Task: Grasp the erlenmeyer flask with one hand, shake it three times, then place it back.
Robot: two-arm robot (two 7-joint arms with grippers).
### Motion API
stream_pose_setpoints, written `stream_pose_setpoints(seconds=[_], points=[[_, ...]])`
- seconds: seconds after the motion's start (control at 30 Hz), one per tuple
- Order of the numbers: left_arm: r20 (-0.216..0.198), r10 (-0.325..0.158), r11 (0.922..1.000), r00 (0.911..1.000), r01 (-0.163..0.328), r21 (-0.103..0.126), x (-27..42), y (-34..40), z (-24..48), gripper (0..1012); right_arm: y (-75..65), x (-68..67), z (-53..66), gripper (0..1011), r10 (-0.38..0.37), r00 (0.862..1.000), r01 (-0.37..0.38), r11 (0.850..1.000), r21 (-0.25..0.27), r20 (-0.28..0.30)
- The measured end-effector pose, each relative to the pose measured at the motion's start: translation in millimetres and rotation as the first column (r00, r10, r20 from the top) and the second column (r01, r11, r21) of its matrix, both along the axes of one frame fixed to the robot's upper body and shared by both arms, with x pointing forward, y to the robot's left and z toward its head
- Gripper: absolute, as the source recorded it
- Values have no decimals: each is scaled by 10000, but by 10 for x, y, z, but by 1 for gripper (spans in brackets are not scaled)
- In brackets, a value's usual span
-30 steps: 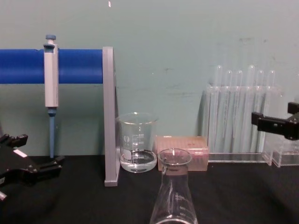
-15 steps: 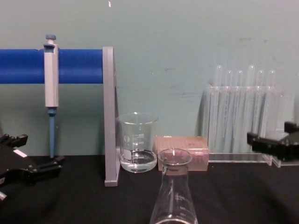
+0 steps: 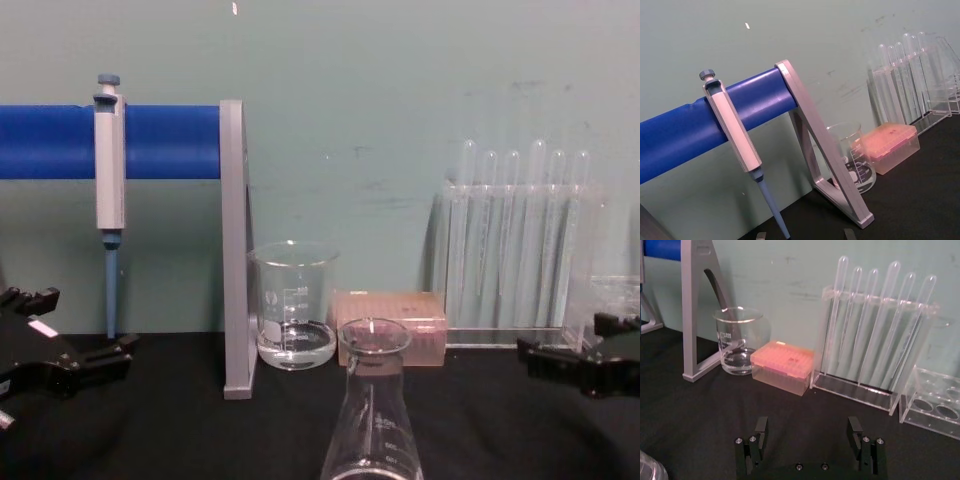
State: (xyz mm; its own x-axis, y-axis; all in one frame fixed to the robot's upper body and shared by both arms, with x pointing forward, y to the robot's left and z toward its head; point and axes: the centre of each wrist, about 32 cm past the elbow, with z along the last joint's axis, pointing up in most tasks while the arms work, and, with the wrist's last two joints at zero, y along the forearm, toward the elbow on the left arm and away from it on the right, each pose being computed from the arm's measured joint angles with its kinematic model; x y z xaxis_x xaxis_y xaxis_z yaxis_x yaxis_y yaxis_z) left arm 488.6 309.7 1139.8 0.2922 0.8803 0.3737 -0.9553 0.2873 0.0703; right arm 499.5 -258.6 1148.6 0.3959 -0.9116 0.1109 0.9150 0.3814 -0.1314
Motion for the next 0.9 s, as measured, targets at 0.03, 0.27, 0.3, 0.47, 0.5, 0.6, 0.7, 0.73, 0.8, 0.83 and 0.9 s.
stream_pose_setpoints(seconds=[0.03,0.27,0.3,0.47,0.5,0.6,0.7,0.73,0.8,0.83,0.9], points=[[0,-1,10000,10000,1,0,0,0,0,1001,3,6,-17,1000,14,10000,-14,10000,-15,-68],[0,0,10000,10000,0,0,0,0,0,1001,6,19,-76,1000,69,9993,-70,10000,-37,-355],[0,0,10000,10000,0,0,0,0,0,1001,5,20,-81,1000,64,9992,-65,10000,-36,-389],[0,-1,10000,10000,1,0,0,0,0,1001,2,20,-97,1000,49,9982,-51,10000,-27,-603],[-1,0,10000,10000,0,0,0,0,0,1001,1,20,-97,1000,46,9980,-47,10000,-26,-636],[0,0,10000,10000,0,0,0,0,0,1001,1,19,-98,1000,47,9976,-49,10000,-28,-684],[0,-1,10000,10000,1,-1,0,0,0,1001,1,18,-99,1000,48,9976,-50,10000,-31,-684],[0,0,10000,10000,0,0,0,0,0,1001,1,18,-99,1000,48,9977,-50,10000,-32,-682],[0,-1,10000,10000,1,-1,0,0,0,1001,1,18,-100,1000,49,9977,-52,10000,-32,-679],[0,0,10000,10000,0,0,0,0,0,1001,2,17,-100,1000,49,9977,-52,10000,-33,-676],[0,0,10000,10000,0,1,0,0,0,1001,2,17,-100,1000,47,9978,-49,10000,-34,-667]])
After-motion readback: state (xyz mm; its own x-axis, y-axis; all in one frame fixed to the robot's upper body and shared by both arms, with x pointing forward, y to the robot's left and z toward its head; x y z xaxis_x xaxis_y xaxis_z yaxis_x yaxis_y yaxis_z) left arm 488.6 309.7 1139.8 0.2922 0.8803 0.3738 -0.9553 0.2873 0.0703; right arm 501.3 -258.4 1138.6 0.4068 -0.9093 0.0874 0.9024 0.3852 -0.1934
